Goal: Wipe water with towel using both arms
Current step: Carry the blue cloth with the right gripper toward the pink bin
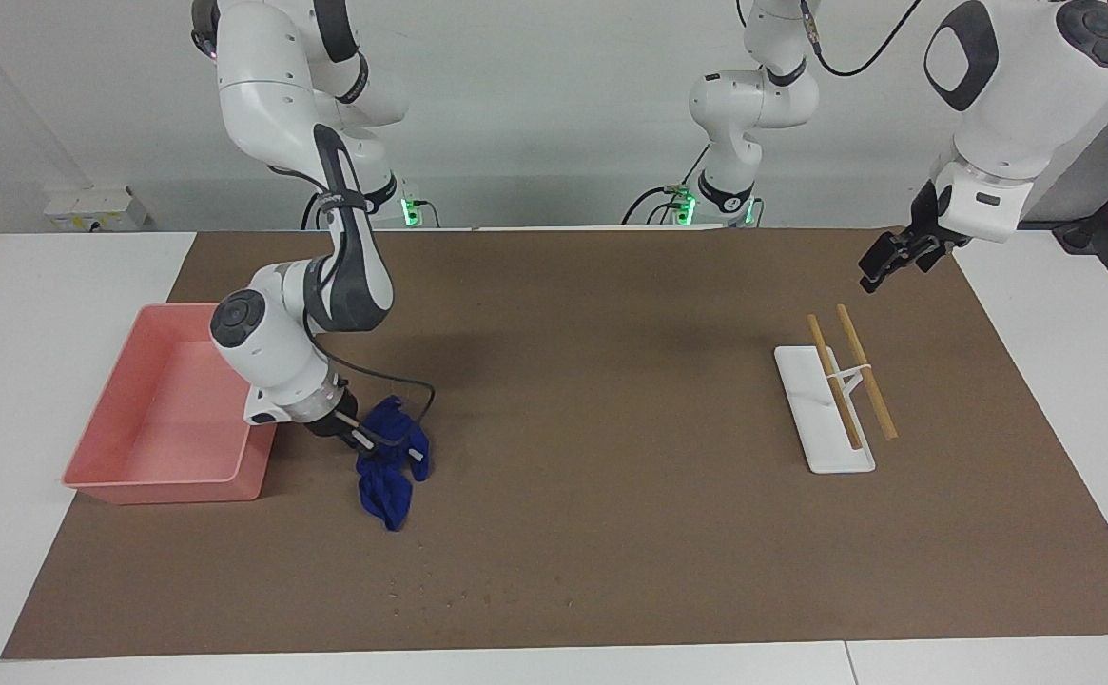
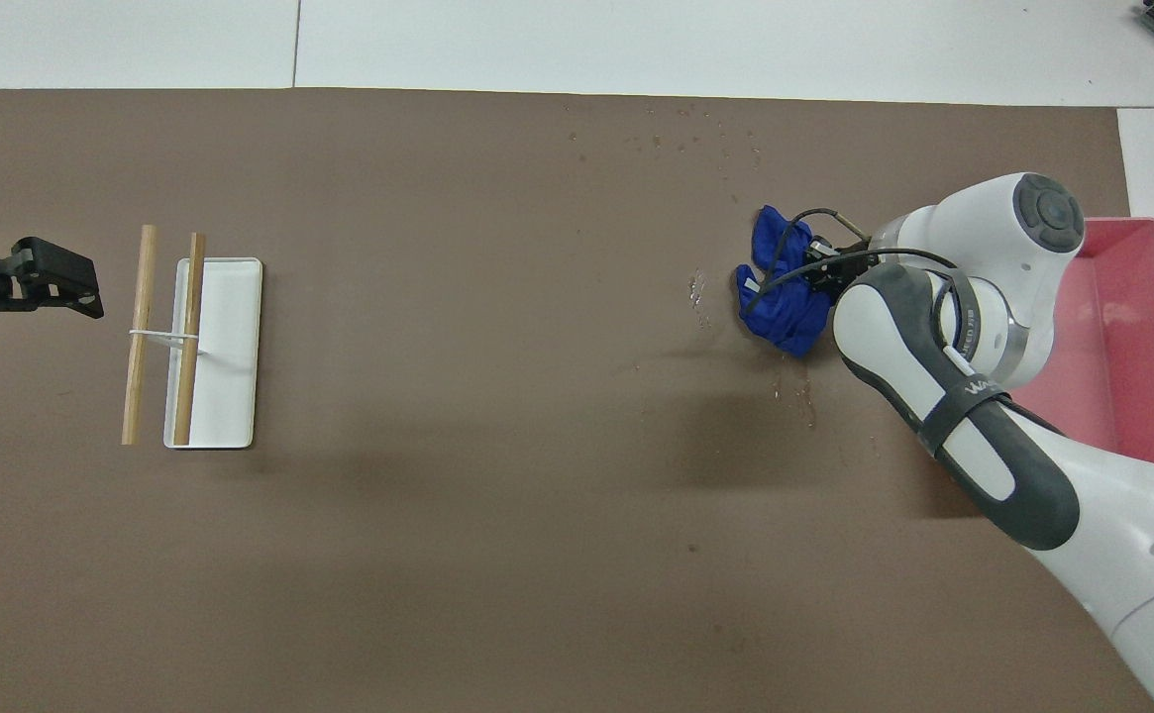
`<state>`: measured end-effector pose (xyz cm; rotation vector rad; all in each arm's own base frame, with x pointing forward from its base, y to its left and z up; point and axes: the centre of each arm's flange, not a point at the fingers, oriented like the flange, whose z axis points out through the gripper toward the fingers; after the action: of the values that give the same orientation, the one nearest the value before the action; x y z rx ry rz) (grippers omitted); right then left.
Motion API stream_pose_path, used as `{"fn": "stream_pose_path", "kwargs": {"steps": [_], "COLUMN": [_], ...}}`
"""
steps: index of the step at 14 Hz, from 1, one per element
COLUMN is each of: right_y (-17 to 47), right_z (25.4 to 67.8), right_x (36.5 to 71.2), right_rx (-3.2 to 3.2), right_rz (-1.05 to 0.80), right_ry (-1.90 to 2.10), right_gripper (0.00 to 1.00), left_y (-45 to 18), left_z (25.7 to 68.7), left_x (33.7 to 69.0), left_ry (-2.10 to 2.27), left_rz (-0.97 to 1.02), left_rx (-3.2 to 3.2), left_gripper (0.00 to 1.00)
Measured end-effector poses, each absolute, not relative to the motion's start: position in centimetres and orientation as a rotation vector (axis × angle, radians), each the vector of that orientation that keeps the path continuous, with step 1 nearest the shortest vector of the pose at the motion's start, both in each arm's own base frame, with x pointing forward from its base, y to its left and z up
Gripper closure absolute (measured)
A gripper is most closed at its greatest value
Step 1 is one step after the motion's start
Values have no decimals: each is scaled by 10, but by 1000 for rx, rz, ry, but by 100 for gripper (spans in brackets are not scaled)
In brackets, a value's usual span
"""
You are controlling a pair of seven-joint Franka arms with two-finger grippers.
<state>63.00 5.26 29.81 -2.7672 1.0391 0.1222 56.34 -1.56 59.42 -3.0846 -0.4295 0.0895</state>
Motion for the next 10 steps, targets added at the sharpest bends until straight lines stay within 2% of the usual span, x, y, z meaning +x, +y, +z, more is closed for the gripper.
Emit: {"fn": "stream_pose_path", "kwargs": {"steps": [6, 10], "right_y": [39, 38], "right_z": [303, 334], "right_x": [568, 537], "right_rx": [-2817, -2876], "right_rz": [322, 439], "right_ry": [1052, 1008], "right_gripper": [88, 88], "left_y": [-17, -10], "left_z": [596, 599], "left_x": [555, 554], "left_ry": [-384, -98], "left_rz": [151, 148], "left_rx": [-3083, -3116], "left_gripper": [0, 0]}}
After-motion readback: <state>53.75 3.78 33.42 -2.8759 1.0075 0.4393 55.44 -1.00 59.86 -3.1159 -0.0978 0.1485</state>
